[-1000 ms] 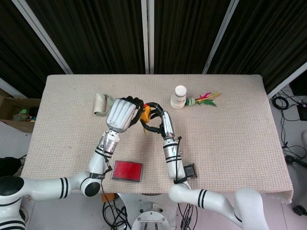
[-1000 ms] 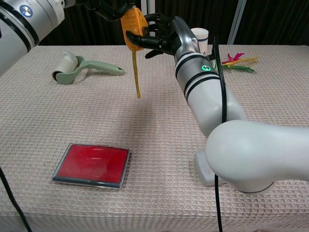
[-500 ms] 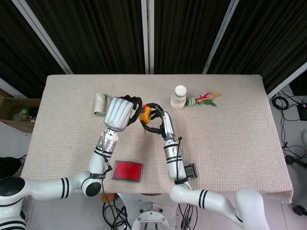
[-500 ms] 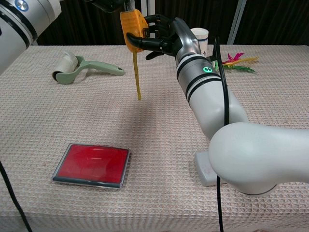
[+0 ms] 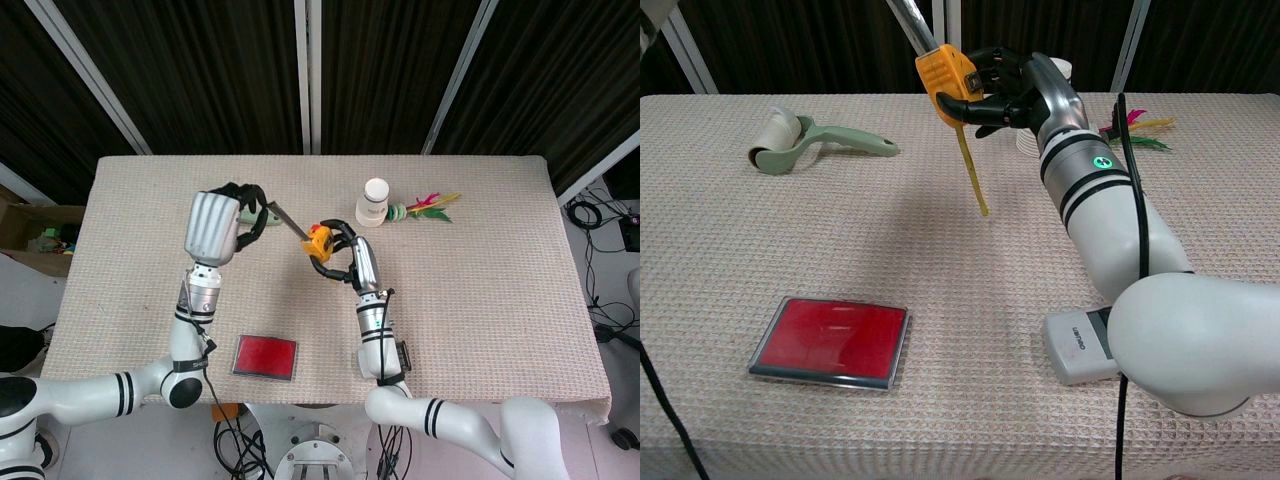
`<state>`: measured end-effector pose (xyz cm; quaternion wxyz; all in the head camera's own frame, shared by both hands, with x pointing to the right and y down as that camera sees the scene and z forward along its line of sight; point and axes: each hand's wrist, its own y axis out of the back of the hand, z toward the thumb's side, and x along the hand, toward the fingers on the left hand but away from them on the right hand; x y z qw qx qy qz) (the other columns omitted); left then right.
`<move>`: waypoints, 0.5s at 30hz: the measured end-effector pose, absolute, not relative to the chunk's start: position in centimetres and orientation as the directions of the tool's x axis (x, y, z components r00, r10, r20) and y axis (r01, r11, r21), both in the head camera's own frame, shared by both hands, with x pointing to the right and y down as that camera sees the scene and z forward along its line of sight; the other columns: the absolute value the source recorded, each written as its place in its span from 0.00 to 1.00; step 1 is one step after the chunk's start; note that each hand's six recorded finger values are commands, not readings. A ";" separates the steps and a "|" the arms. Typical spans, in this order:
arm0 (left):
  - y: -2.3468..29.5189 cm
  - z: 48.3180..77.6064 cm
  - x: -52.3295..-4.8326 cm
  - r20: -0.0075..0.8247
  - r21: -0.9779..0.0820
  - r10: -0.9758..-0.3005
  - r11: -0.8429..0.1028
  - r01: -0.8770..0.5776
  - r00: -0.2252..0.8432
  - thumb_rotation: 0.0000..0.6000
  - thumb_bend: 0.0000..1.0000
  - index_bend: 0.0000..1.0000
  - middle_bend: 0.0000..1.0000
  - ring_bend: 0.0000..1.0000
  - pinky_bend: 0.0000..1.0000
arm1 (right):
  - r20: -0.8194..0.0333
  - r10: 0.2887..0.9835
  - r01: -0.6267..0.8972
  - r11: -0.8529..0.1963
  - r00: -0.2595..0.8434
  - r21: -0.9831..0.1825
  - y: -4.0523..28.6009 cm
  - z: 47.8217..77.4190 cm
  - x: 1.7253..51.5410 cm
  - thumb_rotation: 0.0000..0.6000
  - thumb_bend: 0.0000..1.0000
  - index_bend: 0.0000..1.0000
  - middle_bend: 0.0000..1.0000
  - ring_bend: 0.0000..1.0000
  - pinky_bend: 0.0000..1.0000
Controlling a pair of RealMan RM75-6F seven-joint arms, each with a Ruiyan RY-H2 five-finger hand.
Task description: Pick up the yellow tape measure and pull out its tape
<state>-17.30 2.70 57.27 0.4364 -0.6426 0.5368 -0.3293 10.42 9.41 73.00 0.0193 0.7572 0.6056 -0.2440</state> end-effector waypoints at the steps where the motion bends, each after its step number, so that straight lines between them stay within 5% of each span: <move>1: 2.6 57.0 -17.7 -0.054 -0.912 -0.980 -0.029 -0.409 0.192 1.00 0.54 0.65 0.64 0.60 0.79 | -0.395 0.907 0.924 -0.266 0.144 -0.274 9.6 73.2 10.8 1.00 0.35 0.88 0.72 0.64 0.50; 15: 1.4 55.3 -22.9 -0.107 -0.881 -0.993 0.075 -0.467 0.041 1.00 0.54 0.65 0.64 0.61 0.79 | -0.396 0.913 0.918 -0.235 0.096 -0.320 10.6 73.8 14.1 1.00 0.36 0.88 0.72 0.64 0.50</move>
